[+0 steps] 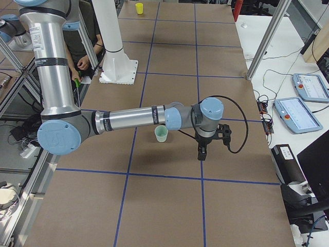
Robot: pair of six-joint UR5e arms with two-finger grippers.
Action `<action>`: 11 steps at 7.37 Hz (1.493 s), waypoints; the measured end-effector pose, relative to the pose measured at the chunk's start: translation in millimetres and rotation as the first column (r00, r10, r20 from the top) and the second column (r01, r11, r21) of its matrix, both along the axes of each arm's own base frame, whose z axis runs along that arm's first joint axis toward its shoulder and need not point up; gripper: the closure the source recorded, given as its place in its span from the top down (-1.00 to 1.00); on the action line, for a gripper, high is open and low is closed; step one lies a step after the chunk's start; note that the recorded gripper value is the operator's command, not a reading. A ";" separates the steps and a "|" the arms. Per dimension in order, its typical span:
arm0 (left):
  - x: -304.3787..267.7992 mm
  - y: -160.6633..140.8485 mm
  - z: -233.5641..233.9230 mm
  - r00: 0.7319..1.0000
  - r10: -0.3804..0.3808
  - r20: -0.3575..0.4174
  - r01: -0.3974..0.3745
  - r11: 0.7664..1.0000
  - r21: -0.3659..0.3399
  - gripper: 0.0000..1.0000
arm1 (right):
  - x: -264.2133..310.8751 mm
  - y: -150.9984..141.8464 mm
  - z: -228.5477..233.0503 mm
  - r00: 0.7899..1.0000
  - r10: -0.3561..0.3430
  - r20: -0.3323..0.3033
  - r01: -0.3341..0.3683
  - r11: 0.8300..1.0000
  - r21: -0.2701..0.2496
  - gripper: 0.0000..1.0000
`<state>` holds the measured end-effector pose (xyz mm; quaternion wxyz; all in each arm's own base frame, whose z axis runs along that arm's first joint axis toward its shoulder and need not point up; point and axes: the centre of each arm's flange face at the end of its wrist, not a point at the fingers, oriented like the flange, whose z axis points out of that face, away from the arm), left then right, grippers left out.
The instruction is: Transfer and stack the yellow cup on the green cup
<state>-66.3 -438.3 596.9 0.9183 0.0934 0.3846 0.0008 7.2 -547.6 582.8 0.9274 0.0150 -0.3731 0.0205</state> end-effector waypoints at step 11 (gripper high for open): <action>16.3 12.4 -11.2 0.966 -0.234 -0.107 0.195 0.937 -0.289 1.00 | -0.8 7.3 6.1 1.000 -0.003 0.015 0.002 1.000 0.019 1.00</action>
